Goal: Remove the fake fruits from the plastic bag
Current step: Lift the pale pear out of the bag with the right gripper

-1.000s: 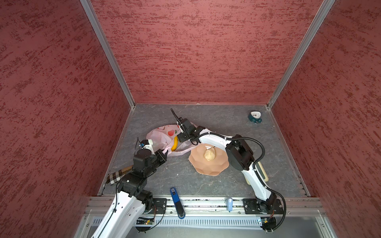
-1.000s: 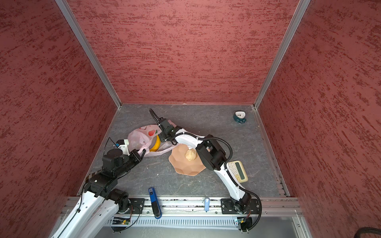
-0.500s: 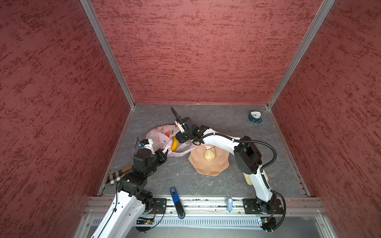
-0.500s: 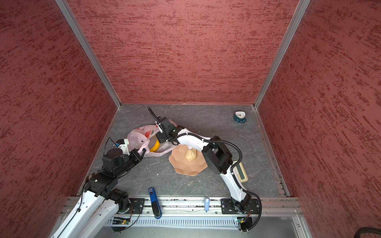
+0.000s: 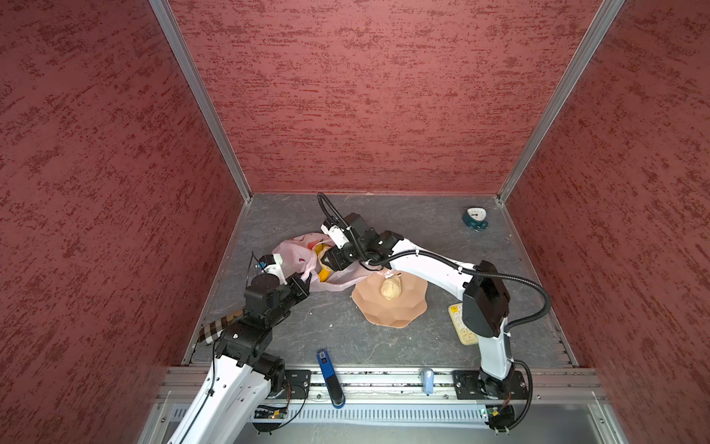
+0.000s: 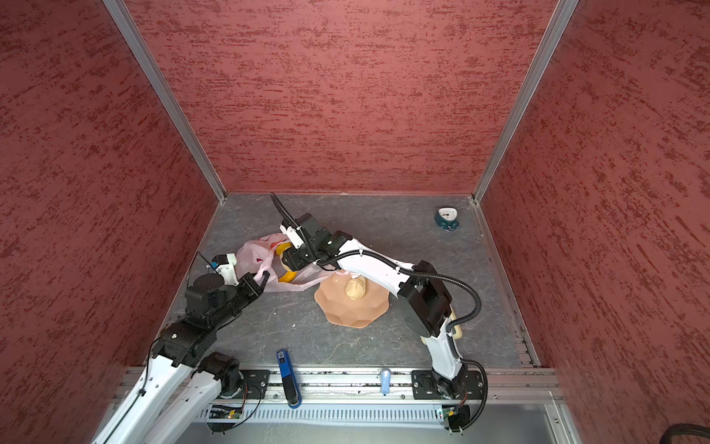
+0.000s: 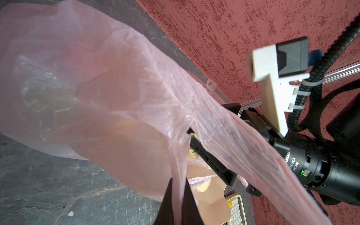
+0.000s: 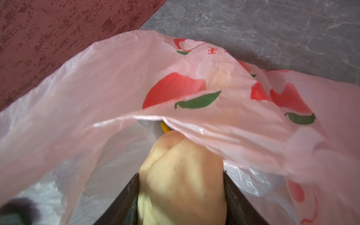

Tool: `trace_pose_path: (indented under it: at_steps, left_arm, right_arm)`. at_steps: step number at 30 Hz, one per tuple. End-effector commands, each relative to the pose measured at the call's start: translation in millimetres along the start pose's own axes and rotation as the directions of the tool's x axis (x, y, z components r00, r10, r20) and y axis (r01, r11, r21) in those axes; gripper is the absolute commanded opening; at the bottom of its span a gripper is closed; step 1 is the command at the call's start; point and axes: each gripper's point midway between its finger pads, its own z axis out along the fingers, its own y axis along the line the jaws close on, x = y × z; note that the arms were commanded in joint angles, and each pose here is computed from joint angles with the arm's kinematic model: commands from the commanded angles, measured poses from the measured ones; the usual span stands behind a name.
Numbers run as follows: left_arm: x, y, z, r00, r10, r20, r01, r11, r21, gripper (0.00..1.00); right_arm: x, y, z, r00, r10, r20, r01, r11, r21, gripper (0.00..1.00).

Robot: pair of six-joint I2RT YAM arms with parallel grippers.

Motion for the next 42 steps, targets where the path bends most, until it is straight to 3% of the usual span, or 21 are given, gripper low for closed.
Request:
trace_pose_path:
  at_steps: [1, 13, 18, 26, 32, 42]
  left_arm:
    - [-5, -2, -2, 0.999, 0.032, 0.018, -0.031, 0.999, -0.008, 0.09]
    - [-5, 1, -2, 0.999, 0.028, 0.024, -0.028, 1.0, -0.011, 0.09]
    - [-5, 2, -7, 0.999, 0.027, 0.033, -0.027, 1.0, -0.011, 0.09]
    - [-3, 5, -8, 0.999, 0.027, 0.035, -0.026, 0.999, -0.019, 0.09]
    - [-4, 4, -8, 0.999, 0.032, 0.033, -0.031, 0.999, -0.021, 0.09]
    - [-7, 3, -10, 0.998, 0.044, 0.041, -0.043, 0.999, -0.03, 0.09]
  right_arm:
    - [-5, 17, -33, 0.999, -0.037, 0.016, 0.037, 0.999, -0.04, 0.41]
    - [-31, 24, -98, 0.987, -0.072, 0.141, 0.07, 0.997, 0.019, 0.39]
    - [-46, 6, -137, 0.974, -0.088, 0.21, 0.06, 0.989, 0.135, 0.38]
    - [-51, -46, -208, 0.946, -0.06, 0.318, -0.048, 0.945, 0.323, 0.37]
    - [-27, -89, -241, 0.941, 0.007, 0.338, -0.157, 0.894, 0.42, 0.37]
    - [62, -149, -238, 0.934, 0.205, 0.292, -0.333, 0.794, 0.509, 0.35]
